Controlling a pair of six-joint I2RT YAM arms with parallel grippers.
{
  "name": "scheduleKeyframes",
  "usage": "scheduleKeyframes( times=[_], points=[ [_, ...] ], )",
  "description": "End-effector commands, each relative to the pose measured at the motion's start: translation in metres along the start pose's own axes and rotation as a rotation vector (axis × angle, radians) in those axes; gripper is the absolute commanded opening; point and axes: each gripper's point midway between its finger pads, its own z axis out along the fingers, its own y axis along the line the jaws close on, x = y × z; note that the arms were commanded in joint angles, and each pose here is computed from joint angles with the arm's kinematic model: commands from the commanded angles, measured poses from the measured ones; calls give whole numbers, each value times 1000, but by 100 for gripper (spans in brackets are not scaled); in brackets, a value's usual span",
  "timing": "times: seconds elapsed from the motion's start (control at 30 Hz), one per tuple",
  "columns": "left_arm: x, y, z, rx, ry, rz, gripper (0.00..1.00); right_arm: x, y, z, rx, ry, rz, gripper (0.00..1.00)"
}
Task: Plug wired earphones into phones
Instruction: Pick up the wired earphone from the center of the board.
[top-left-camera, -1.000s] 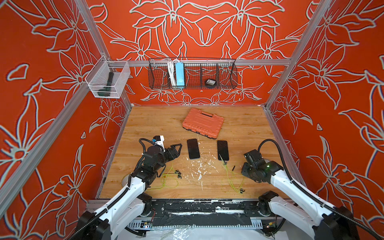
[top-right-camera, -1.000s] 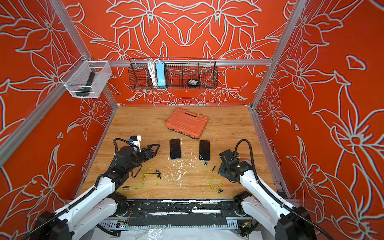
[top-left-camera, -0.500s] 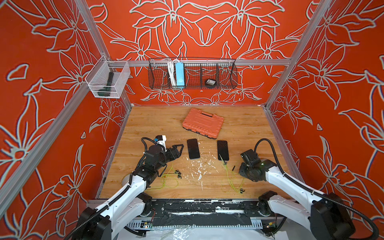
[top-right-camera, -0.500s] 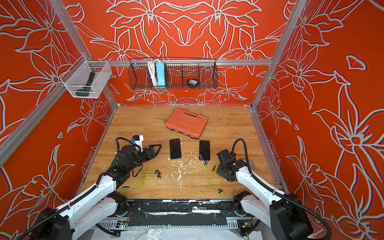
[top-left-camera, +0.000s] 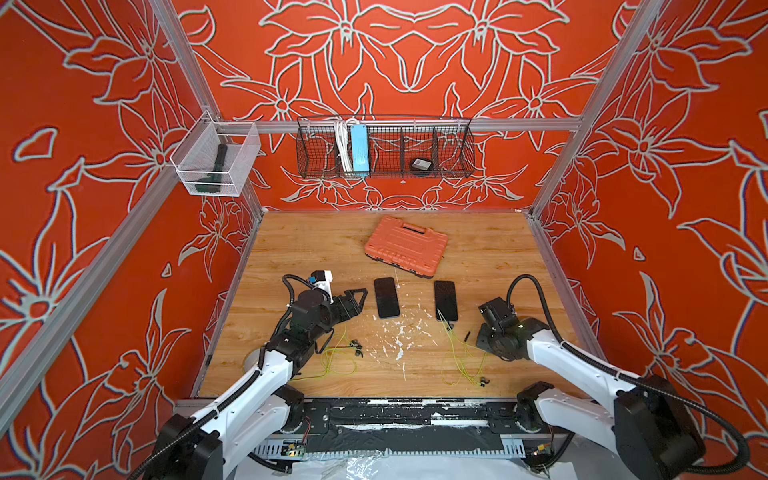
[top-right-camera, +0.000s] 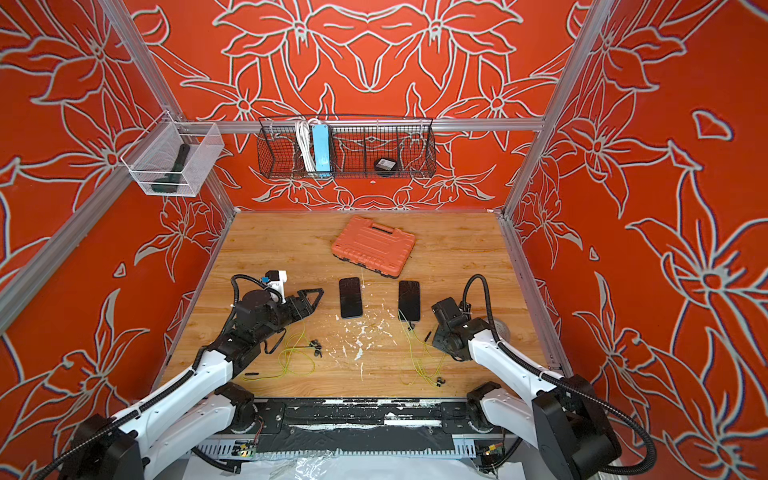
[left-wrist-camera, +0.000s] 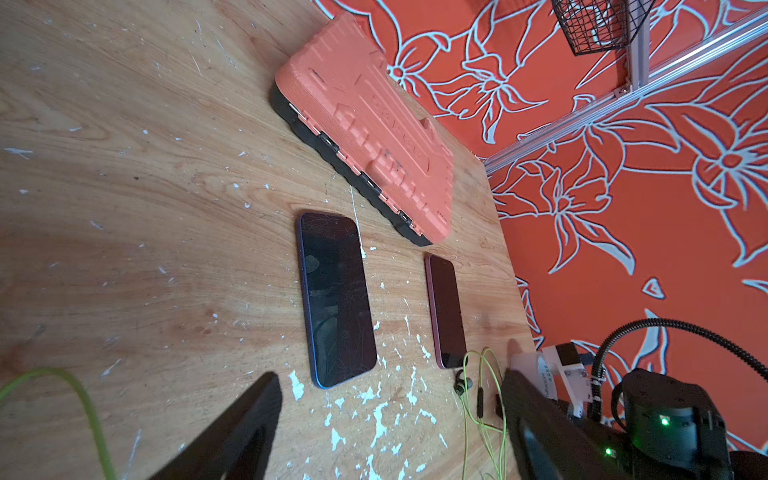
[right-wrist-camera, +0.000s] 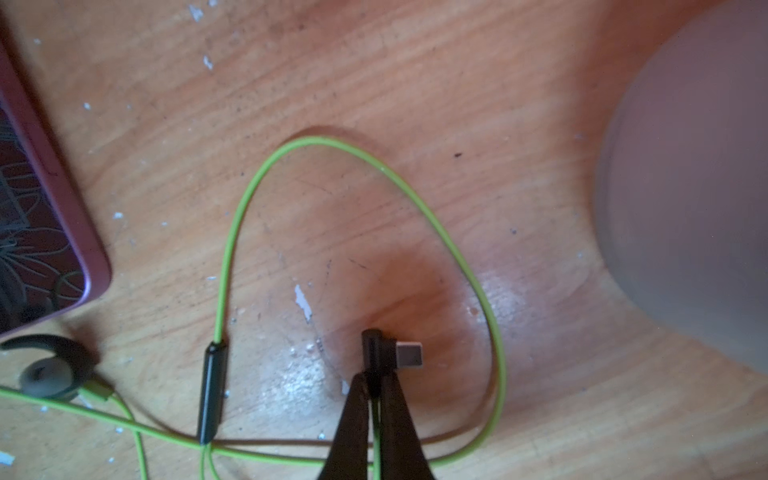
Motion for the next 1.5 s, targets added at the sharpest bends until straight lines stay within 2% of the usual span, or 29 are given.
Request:
scheduleKeyframes(
  times=[0.0, 0.2, 0.3, 0.5, 0.63, 0.77, 0.87, 1.03, 1.13, 1.3, 1.47],
  points=[
    [-7, -9, 0, 13, -15, 0, 85, 7, -4, 2, 14, 18, -15, 0],
    [-6, -17, -1, 43, 3, 9, 85, -4, 7, -14, -58, -32, -32, 0],
    [-4, -35, -2, 104, 28, 34, 85, -18, 26, -37, -175, -111, -68, 0],
    [14, -92, -9, 276, 106, 137, 82, -46, 98, -127, -648, -347, -196, 0],
    [30, -131, -24, 419, 126, 233, 75, -57, 127, -196, -948, -471, -185, 0],
    [45, -163, -43, 555, 102, 331, 70, -47, 150, -260, -1241, -475, -238, 0],
    [54, -184, -54, 643, 80, 379, 69, -41, 156, -293, -1395, -464, -243, 0],
    [69, -227, -74, 856, 95, 463, 69, -34, 150, -344, -1585, -529, -274, 0],
    [76, -256, -89, 992, 116, 498, 68, -32, 145, -362, -1634, -554, -279, 0],
    [74, -293, -108, 1146, 72, 539, 64, -21, 142, -405, -1797, -545, -341, 0],
    [71, -326, -135, 1292, 41, 577, 58, -13, 143, -433, -1872, -530, -411, 0]
  ],
)
